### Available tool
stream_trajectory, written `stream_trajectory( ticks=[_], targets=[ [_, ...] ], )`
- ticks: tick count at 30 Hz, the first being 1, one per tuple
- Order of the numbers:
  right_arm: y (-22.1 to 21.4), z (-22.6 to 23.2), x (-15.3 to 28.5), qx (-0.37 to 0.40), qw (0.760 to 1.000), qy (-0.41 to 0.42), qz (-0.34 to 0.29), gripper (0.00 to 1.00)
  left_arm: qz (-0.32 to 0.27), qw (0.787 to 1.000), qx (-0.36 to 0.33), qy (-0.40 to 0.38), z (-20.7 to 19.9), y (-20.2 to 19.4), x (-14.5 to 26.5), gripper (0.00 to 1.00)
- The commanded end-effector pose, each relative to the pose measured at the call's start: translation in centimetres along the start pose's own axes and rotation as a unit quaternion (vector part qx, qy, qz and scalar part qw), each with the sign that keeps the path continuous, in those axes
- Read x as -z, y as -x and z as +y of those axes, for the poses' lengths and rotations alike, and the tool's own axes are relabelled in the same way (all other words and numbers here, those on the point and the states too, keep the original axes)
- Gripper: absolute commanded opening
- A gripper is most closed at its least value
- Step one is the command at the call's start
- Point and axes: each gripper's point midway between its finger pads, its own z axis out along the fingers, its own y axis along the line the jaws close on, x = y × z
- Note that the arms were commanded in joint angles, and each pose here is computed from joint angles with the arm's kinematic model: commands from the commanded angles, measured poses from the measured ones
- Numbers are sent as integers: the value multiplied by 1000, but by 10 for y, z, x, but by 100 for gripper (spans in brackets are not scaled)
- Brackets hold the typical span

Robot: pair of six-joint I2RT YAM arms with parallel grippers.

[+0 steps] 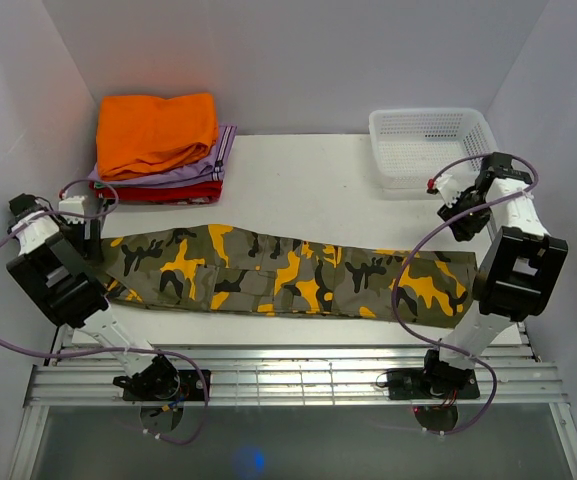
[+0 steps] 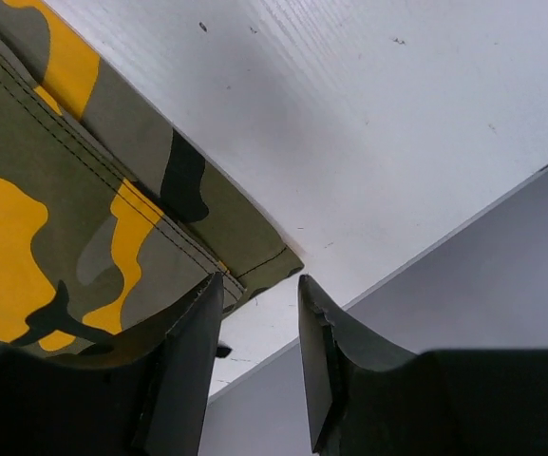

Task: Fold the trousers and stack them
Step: Fold the trousers

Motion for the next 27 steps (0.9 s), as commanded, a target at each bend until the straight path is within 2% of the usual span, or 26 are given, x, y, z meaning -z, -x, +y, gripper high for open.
stream_trajectory(
  ticks=[1,5,9,14,19,27],
  targets=[
    [-11,-4,4,65,997,27,23,43,-85,994,-56,-26,-28,39,53,90],
    [-28,-15,-8,72,995,33,56,43,-146,976,-119,-106,-86,64,93,91],
    [-39,-16,-20,78,993,47,75,41,-151,960,-180,-152,-144,63,110,91],
    [-48,-5,-31,80,991,71,85,38,-130,948,-211,-199,-202,49,104,90],
    [-63,3,-36,80,988,89,101,34,-107,946,-213,-218,-223,40,97,90],
    [-71,23,-23,80,984,122,105,32,-96,949,-207,-216,-225,42,87,90]
  ],
)
